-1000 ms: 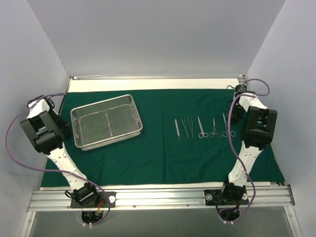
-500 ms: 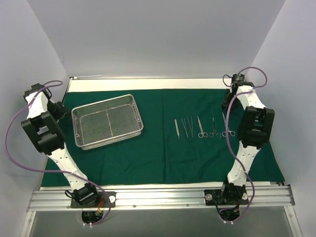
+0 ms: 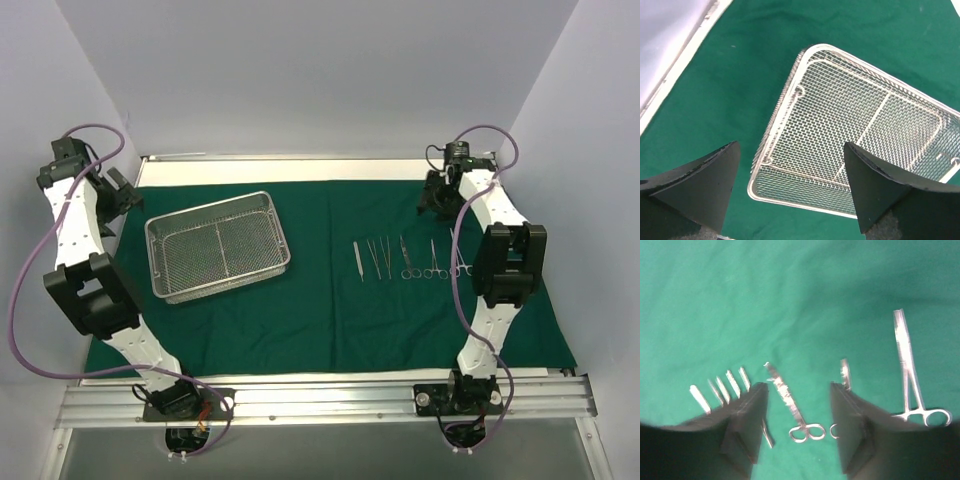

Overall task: Open and lay out the surgical kit
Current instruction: Reset both arms

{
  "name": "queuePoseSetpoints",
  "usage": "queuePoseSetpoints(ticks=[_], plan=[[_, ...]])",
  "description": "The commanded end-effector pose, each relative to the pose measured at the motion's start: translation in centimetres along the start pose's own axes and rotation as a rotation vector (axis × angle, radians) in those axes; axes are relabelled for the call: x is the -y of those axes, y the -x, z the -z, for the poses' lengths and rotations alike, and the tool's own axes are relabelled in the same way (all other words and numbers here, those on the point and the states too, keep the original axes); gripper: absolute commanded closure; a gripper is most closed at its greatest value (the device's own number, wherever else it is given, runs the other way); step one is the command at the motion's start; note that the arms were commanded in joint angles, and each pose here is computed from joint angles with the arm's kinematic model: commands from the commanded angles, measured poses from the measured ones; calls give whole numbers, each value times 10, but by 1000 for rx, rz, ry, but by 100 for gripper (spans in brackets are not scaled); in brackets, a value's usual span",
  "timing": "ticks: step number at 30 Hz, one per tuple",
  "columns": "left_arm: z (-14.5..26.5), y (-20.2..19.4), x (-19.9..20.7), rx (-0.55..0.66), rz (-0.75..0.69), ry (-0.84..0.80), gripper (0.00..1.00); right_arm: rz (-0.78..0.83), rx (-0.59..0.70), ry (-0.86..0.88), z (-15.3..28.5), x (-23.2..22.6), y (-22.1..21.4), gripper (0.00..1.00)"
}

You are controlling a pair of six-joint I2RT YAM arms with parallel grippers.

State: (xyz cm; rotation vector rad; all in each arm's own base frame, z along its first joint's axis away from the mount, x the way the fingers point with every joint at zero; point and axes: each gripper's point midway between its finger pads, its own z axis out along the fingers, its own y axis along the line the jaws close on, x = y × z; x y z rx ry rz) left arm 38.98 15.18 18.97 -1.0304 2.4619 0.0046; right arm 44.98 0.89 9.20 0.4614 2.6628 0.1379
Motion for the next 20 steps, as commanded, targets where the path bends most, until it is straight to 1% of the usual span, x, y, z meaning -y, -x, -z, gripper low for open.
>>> queuePoseSetpoints(ticks=[1, 2, 3, 5, 6, 7, 8, 10, 11, 12, 13, 15, 16, 17, 18, 19, 20], plan=[[13, 17, -18, 71, 46, 57, 6, 26, -20, 48, 29, -23, -7, 45], [16, 18, -18, 75, 37, 68, 6, 33, -22, 46, 31, -25, -9, 1], [17, 17, -13, 79, 28, 64, 6, 32, -31, 47, 31, -24, -12, 0], [19, 12, 14, 77, 3, 6, 6, 38, -7, 67, 39, -27, -10, 0], [18, 10, 26, 73, -8, -15, 6, 39, -13, 66, 37, -25, -16, 0], [20, 7, 42, 73, -29, -46, 6, 38, -17, 77, 37, -26, -20, 0], [31, 6, 73, 99, -78, -103, 6, 40, -30, 119, 40, -33, -25, 0], [35, 2, 103, 109, -131, -150, 6, 29, -76, 161, 32, -38, -44, 0], [42, -7, 125, 111, -168, -194, 6, 21, -84, 175, 33, -39, -50, 0], [44, -14, 142, 98, -177, -257, 6, 14, -92, 206, 32, -44, -55, 0], [45, -22, 153, 83, -189, -293, 6, 8, -123, 212, 28, -43, -69, 0], [48, -45, 177, 65, -221, -372, 6, 6, -88, 241, 36, -49, -72, 0], [52, -53, 185, 60, -231, -411, 6, 6, -87, 291, 41, -56, -77, 0], [55, -60, 193, 63, -232, -448, 6, 10, -84, 320, 47, -57, -89, 0], [70, -60, 203, 105, -237, -514, 6, 13, -35, 356, 49, -62, -83, 0], [68, -80, 208, 55, -252, -550, 6, -2, -16, 389, 54, -67, -83, 0], [76, -92, 216, 43, -258, -591, 6, -3, 10, 421, 64, -68, -87, 0]])
